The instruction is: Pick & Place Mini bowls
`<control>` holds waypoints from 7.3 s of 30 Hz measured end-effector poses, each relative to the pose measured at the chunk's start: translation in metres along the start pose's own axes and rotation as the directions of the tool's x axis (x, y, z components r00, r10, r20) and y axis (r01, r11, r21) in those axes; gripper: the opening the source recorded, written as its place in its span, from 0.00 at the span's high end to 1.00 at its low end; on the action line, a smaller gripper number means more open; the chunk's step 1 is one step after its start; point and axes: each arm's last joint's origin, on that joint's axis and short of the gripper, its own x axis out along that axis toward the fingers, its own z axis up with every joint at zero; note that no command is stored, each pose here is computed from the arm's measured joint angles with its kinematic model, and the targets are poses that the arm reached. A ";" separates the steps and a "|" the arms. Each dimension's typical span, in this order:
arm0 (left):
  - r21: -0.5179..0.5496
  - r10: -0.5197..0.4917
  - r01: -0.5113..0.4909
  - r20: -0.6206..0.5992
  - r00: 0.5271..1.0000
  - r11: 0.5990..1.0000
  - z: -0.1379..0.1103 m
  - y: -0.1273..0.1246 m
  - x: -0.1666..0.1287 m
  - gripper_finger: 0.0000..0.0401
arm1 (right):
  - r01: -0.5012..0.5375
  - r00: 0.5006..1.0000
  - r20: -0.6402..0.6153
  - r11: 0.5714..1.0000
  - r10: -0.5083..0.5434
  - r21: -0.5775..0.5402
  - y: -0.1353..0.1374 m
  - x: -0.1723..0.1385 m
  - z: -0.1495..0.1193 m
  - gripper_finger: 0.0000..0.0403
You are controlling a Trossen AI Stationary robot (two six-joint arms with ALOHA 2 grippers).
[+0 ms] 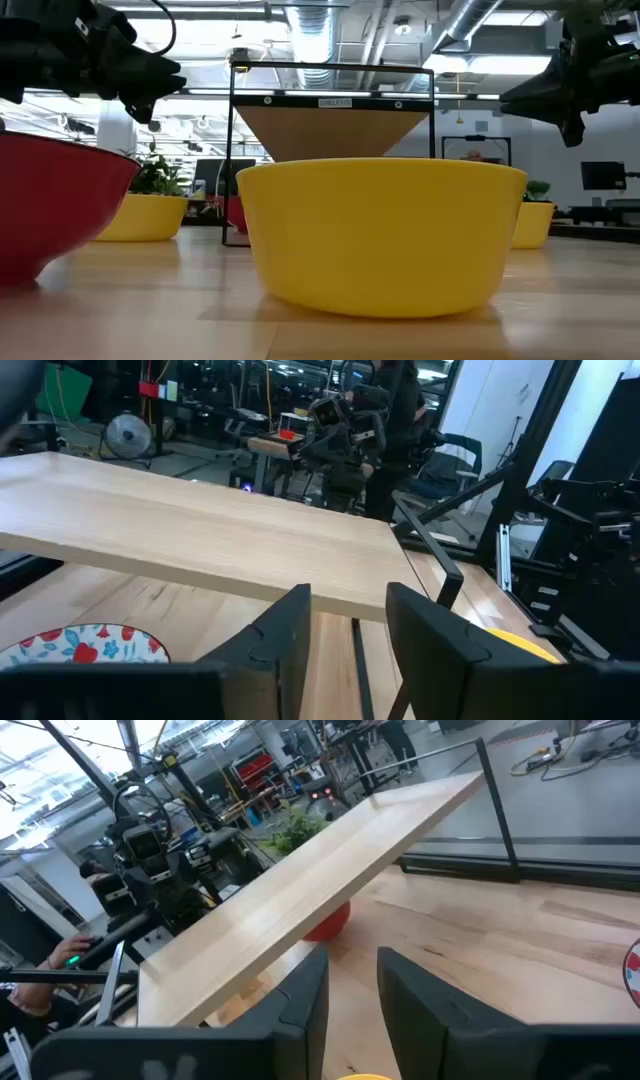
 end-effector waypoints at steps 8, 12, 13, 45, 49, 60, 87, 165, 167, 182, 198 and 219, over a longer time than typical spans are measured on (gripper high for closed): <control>0.000 -0.001 0.001 0.002 1.000 1.000 0.000 0.000 0.000 0.67 | 0.000 1.000 0.000 1.000 0.000 0.000 0.000 0.000 0.000 0.80; 0.000 -0.001 0.001 0.003 1.000 1.000 0.000 0.000 0.000 0.67 | 0.000 1.000 0.000 1.000 0.000 0.000 0.000 0.000 0.000 0.80; 0.000 -0.001 0.001 0.003 1.000 1.000 0.000 0.000 0.000 0.67 | 0.000 1.000 0.000 1.000 0.000 0.000 0.000 0.000 0.000 0.80; 0.011 -0.015 0.014 0.085 0.996 1.000 0.008 -0.001 0.000 0.67 | 0.543 0.827 -0.088 0.830 -0.555 -0.127 0.051 -0.007 0.130 0.80; 0.014 -0.019 0.017 0.107 0.994 1.000 0.010 -0.002 -0.001 0.67 | 0.680 0.694 -0.243 0.728 -0.677 -0.088 0.048 0.002 0.140 0.80; 0.008 -0.020 0.019 0.116 0.993 1.000 0.011 -0.002 -0.001 0.67 | 0.876 0.395 -0.587 0.483 -0.707 0.009 0.012 0.031 0.146 0.80; -0.040 -0.025 0.031 0.140 0.990 0.999 0.013 -0.002 -0.001 0.67 | 0.926 0.256 -0.804 0.375 -0.536 0.044 -0.104 0.109 0.140 0.51; -0.086 -0.027 0.040 0.150 0.988 0.995 0.014 -0.003 -0.001 0.67 | 0.874 0.264 -0.744 -0.175 -0.615 0.454 -0.063 0.125 0.071 0.54; -0.086 -0.027 0.040 0.150 0.988 0.995 0.014 -0.003 -0.001 0.67 | 0.863 0.254 -0.736 -0.197 -0.627 0.466 -0.067 0.123 0.073 0.54; -0.086 -0.027 0.040 0.151 0.988 0.995 0.014 -0.003 -0.001 0.67 | 0.881 0.124 -0.784 -0.296 -0.608 0.369 -0.088 0.126 0.062 0.54; -0.086 -0.027 0.041 0.151 0.988 0.995 0.015 -0.003 -0.001 0.67 | 0.871 0.111 -0.774 -0.314 -0.623 0.378 -0.095 0.125 0.064 0.74; -0.086 -0.028 0.042 0.155 0.987 0.995 0.015 -0.003 -0.001 0.67 | 0.868 0.126 -0.781 -0.313 -0.612 0.386 -0.098 0.121 0.040 0.74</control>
